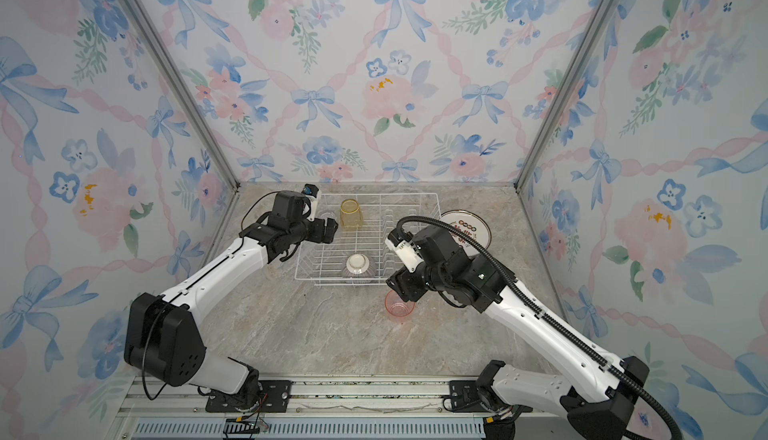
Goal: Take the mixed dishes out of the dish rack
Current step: 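Lower the pink glass onto the table and open the right gripper, then lower the left gripper around the clear glass while the right gripper rises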
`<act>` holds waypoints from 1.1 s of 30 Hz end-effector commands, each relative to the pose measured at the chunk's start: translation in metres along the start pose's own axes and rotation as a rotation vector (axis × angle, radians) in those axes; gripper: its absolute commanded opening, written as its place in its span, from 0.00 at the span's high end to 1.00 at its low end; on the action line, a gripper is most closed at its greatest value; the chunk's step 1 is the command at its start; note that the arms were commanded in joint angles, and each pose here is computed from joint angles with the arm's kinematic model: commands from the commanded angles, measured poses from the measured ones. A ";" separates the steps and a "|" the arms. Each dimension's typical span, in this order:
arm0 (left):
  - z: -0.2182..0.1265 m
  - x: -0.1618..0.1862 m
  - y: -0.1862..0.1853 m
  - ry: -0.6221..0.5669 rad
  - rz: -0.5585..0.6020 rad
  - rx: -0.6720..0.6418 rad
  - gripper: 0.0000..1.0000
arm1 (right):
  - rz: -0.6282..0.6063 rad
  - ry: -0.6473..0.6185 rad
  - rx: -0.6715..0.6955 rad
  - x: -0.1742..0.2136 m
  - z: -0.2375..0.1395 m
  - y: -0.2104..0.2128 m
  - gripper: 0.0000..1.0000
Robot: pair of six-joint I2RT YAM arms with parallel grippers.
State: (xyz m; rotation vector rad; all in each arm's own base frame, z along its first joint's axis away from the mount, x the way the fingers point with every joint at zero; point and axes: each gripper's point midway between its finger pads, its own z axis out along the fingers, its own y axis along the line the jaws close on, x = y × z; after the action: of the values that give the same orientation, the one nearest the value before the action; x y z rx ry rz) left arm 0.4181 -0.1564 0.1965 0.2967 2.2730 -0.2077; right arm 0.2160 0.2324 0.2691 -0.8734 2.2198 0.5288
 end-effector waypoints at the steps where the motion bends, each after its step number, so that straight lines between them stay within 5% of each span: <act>1: 0.018 0.003 0.004 0.056 0.047 -0.045 0.02 | 0.033 -0.067 -0.033 -0.014 -0.003 -0.002 0.33; 11: 0.059 0.000 0.018 0.137 0.084 -0.129 0.02 | 0.083 -0.116 0.011 -0.014 -0.009 -0.023 0.33; 33: 0.110 0.019 0.034 0.228 0.035 -0.082 0.07 | 0.138 -0.121 0.028 -0.011 -0.002 -0.042 0.33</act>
State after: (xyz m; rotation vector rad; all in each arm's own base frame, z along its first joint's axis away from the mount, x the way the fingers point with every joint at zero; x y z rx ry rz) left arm 0.4927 -0.1472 0.1205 0.3211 2.4553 -0.0424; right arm 0.2473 0.2052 0.2748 -0.6725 2.1812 0.5795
